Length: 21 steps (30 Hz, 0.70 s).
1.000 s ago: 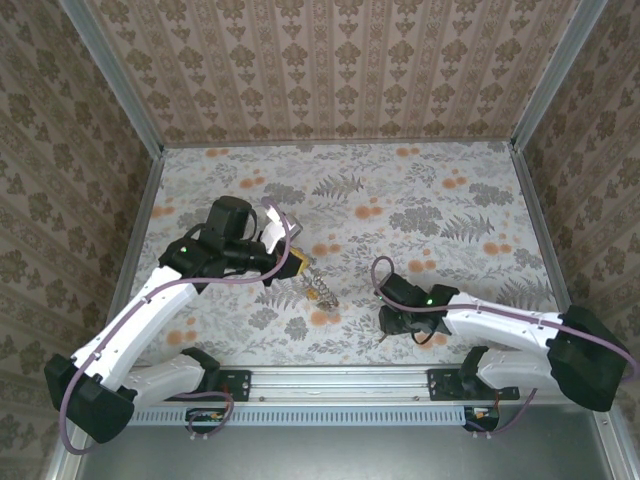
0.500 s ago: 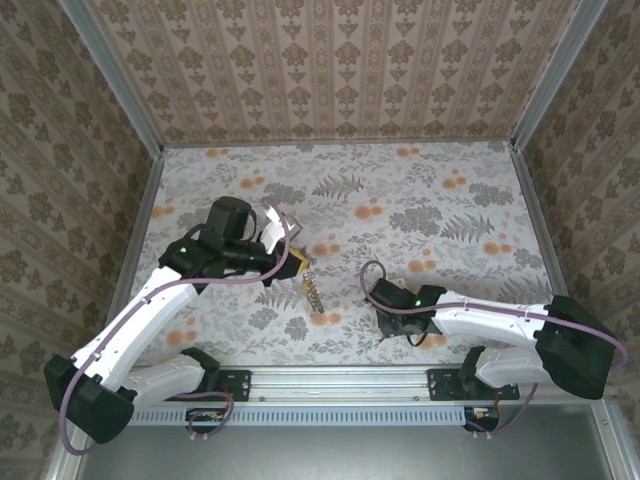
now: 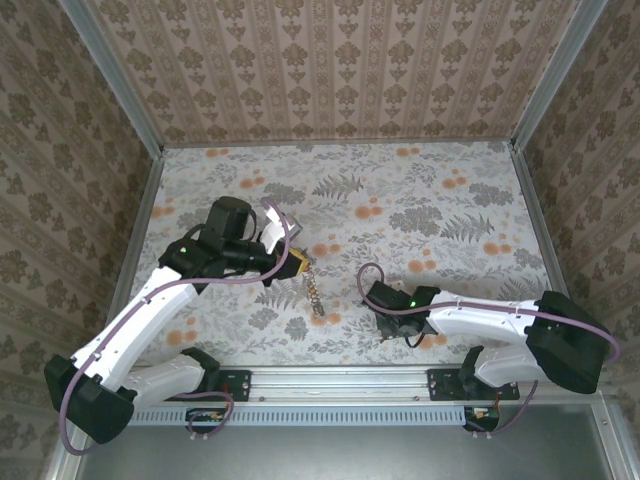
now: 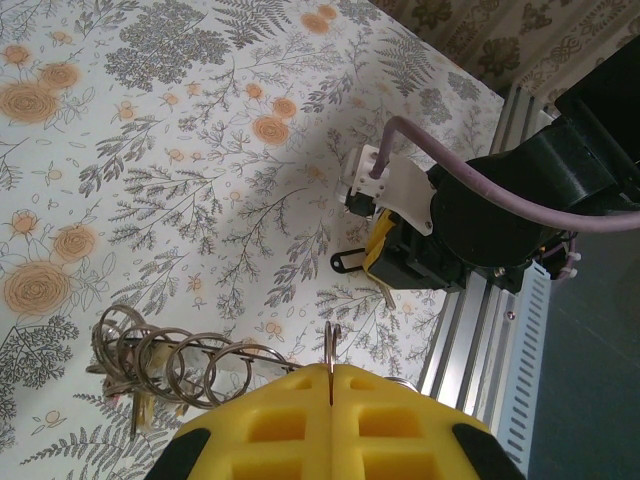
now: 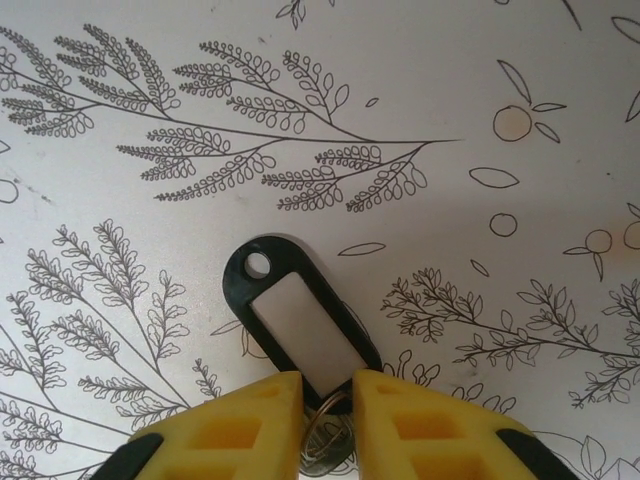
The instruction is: Put the keys on the keyring
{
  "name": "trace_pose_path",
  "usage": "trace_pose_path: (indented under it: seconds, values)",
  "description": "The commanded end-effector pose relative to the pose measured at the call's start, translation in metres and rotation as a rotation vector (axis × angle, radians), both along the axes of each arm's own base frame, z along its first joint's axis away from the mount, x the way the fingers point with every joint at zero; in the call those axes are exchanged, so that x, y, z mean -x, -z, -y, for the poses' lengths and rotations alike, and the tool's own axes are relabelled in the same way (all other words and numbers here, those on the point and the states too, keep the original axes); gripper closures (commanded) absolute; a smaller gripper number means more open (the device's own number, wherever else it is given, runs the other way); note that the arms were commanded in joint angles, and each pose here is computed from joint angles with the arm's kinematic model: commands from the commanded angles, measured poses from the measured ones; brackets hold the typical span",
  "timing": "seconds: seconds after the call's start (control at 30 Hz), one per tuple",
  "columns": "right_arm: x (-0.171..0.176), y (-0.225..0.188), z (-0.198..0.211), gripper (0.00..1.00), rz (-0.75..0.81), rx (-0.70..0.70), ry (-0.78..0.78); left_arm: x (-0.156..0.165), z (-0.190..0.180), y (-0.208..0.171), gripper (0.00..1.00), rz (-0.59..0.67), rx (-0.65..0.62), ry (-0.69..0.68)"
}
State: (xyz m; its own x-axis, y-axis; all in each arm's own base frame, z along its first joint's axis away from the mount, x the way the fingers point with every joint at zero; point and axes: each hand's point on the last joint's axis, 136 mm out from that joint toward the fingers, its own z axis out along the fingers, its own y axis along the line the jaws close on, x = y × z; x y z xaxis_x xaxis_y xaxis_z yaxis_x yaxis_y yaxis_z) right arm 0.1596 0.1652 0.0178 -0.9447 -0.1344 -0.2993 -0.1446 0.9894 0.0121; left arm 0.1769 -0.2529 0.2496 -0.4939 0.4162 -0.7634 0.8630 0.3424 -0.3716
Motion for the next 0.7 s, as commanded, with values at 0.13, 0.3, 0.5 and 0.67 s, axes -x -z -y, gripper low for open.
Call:
trace_pose_path:
  seconds: [0.13, 0.3, 0.5, 0.67]
  values:
    - [0.002, -0.002, 0.013, 0.84, 0.029, 0.031, 0.034, 0.001, 0.003, -0.013, 1.0, 0.014, 0.059, 0.008]
    - [0.003, -0.008, 0.019, 0.87, 0.057, 0.015, 0.04, 0.001, 0.004, -0.012, 1.0, 0.007, 0.058, 0.011]
    - [0.003, -0.01, 0.021, 0.99, 0.071, 0.011, 0.024, 0.0, 0.005, -0.01, 1.0, 0.002, 0.057, 0.01]
    - [0.004, -0.009, 0.021, 0.98, 0.073, -0.001, 0.015, -0.002, 0.007, -0.009, 1.0, -0.009, 0.059, 0.008]
